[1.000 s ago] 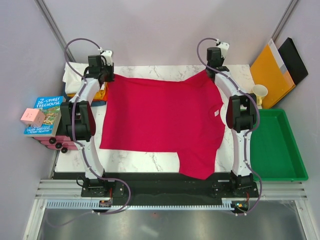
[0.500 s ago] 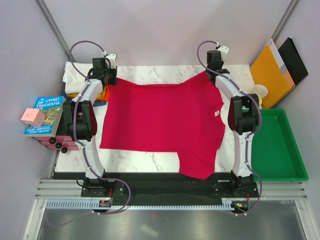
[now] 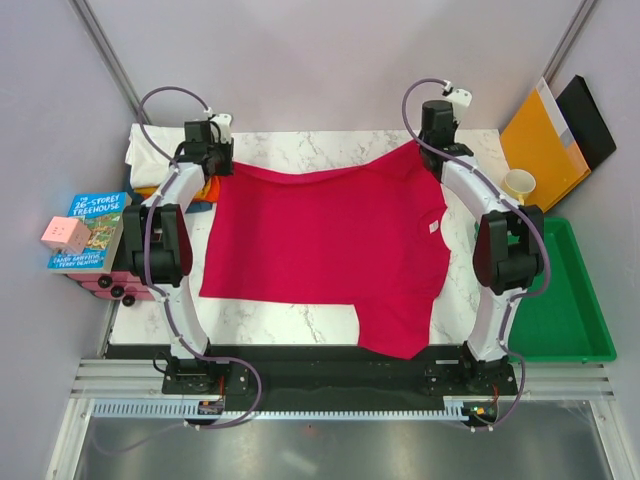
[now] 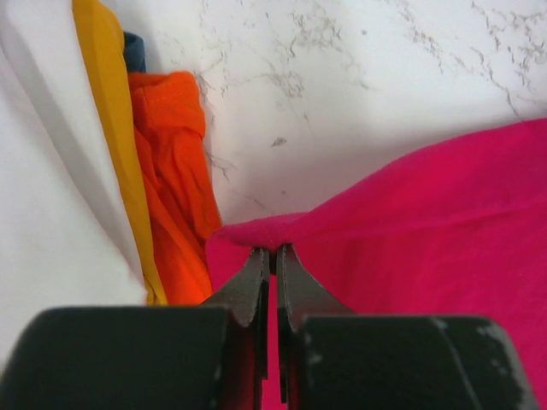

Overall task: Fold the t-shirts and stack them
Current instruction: Fold the flattened tshirt in 1/3 of the way

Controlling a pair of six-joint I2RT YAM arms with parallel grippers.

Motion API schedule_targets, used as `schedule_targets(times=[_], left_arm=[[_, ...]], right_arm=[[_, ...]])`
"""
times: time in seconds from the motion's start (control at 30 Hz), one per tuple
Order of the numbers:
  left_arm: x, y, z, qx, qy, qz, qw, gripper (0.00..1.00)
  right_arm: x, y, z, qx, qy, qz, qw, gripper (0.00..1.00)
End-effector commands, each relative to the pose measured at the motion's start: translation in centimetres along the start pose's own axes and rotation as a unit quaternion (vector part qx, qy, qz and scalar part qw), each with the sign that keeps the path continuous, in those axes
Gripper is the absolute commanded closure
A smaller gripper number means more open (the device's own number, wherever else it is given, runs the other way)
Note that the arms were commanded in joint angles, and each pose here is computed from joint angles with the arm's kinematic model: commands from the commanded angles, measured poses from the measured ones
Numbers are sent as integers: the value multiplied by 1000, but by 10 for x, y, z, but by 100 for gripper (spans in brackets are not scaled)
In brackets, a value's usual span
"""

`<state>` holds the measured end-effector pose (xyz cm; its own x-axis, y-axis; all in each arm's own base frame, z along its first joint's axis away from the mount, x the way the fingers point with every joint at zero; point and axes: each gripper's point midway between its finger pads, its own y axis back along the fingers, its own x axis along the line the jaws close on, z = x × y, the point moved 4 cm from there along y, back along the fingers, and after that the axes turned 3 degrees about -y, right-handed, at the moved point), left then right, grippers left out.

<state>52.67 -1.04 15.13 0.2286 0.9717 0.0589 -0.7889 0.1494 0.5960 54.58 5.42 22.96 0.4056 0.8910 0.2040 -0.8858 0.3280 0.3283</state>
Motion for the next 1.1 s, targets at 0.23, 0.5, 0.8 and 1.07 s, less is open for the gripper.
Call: schedule_targets(times=[0.23, 0.5, 0.8, 1.07], left_arm=[[5, 31, 9, -27, -10, 31, 999, 98], [8, 34, 11, -27, -12, 42, 999, 98], [9, 42, 8, -20, -10, 46, 999, 98], [16, 39, -12, 2, -9, 58, 998, 98]], right_arm=[[-32, 46, -5, -5, -34, -20, 999, 100], [-62, 68, -21, 8, -37, -38, 999, 100], [-79, 93, -21, 16, -45, -43, 998, 100], [-96, 109, -63, 70, -52, -45, 995, 100]])
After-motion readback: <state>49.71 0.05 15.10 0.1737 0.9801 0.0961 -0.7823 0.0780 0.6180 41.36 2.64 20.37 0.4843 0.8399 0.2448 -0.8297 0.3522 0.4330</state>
